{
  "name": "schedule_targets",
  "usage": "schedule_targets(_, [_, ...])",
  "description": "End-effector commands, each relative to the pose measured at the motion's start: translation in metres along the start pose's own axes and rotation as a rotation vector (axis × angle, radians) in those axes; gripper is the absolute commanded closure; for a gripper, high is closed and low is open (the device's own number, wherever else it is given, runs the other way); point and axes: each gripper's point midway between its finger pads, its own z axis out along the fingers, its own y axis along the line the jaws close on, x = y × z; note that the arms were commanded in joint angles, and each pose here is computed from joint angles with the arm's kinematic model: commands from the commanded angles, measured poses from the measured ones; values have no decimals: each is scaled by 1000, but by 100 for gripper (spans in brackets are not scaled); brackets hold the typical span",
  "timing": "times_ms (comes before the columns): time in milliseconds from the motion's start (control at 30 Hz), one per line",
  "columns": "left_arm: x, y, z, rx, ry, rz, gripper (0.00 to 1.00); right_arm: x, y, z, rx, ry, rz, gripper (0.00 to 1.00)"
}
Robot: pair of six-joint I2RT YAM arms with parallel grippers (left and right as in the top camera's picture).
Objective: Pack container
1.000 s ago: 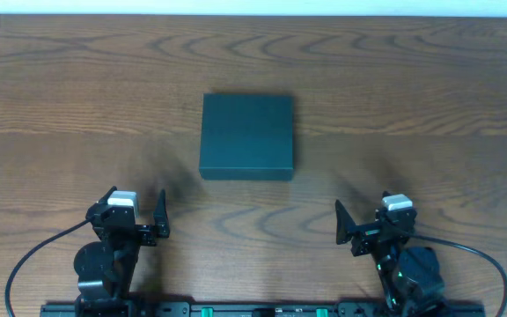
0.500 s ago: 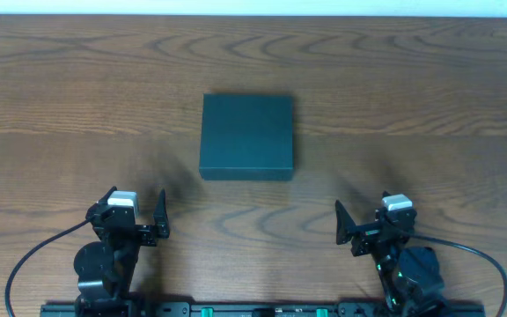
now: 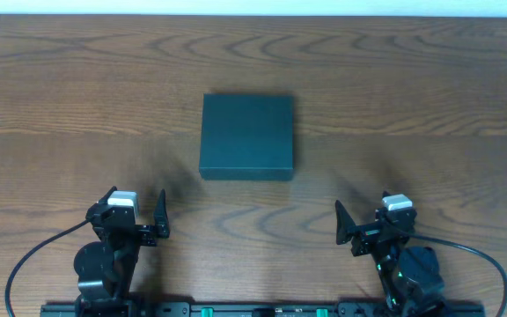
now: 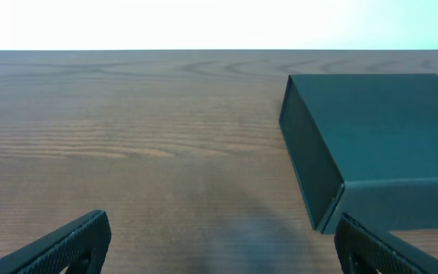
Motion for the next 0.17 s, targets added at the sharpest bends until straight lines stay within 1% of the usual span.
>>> schedule_targets(0, [11, 2, 3, -9, 24, -4, 4, 1, -2, 0, 7, -2, -15, 1])
schedule_targets(133, [11, 2, 3, -9, 24, -5, 5, 1, -2, 0, 7, -2, -15, 1])
